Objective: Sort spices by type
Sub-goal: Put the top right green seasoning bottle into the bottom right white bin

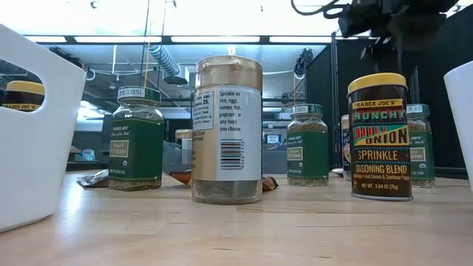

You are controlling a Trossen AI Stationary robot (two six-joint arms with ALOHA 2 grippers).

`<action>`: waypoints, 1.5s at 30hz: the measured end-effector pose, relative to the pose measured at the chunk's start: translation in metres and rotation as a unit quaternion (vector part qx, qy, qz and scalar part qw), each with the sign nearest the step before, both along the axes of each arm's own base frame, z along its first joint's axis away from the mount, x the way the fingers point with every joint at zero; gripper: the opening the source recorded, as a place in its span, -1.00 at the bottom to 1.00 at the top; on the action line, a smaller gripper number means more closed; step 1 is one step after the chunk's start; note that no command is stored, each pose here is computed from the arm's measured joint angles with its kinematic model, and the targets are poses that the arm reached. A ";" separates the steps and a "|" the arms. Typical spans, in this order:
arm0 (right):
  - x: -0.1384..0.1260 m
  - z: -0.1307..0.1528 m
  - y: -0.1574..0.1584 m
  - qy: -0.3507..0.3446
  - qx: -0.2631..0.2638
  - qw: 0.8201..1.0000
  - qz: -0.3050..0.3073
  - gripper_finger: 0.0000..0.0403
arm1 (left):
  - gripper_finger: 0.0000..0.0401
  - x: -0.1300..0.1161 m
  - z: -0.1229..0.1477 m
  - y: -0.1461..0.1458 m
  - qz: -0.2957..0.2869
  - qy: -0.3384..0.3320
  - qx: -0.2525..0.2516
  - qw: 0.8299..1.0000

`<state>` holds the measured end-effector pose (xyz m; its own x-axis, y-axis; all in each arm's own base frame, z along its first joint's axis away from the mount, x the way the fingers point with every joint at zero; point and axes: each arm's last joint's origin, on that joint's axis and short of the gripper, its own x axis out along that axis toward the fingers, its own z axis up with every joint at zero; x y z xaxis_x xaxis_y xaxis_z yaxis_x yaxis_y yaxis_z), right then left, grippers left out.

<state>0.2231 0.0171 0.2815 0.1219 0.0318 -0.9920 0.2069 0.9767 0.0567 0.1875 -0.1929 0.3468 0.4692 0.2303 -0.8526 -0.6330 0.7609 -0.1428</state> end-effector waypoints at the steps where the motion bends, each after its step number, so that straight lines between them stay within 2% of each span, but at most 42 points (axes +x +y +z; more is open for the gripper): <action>1: 0.002 -0.002 0.001 0.003 0.001 1.000 0.000 0.73 | 0.59 0.000 0.000 0.001 0.001 0.001 0.002 1.000; 8: 0.001 -0.010 0.009 -0.006 -0.022 1.000 -0.011 0.76 | 0.59 0.000 0.000 0.001 0.001 0.004 0.006 1.000; 23: -0.003 -0.056 0.010 -0.005 -0.014 1.000 -0.019 0.74 | 0.59 -0.002 -0.001 0.004 0.001 0.011 0.020 1.000; 28: -0.007 -0.066 0.008 0.009 -0.031 0.999 -0.026 0.56 | 0.59 -0.003 -0.001 0.005 0.001 0.015 0.030 0.999; 34: -0.008 -0.068 0.008 0.008 -0.038 0.999 -0.024 0.03 | 0.59 -0.003 0.000 0.005 0.002 0.011 0.034 0.999; 41: -0.008 -0.065 0.012 0.013 -0.029 0.999 -0.015 0.04 | 0.59 -0.001 -0.001 0.010 0.010 0.015 0.050 0.999; 45: -0.005 -0.048 0.020 0.001 -0.027 1.000 -0.001 0.04 | 0.59 0.003 -0.001 0.015 0.007 0.020 0.059 0.998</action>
<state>0.2184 0.0369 0.2331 0.1199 -0.0228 -0.9925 0.2092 0.9779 0.0028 0.1907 -0.1778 0.3463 0.4311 0.3359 -0.8374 -0.6474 0.7616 -0.0278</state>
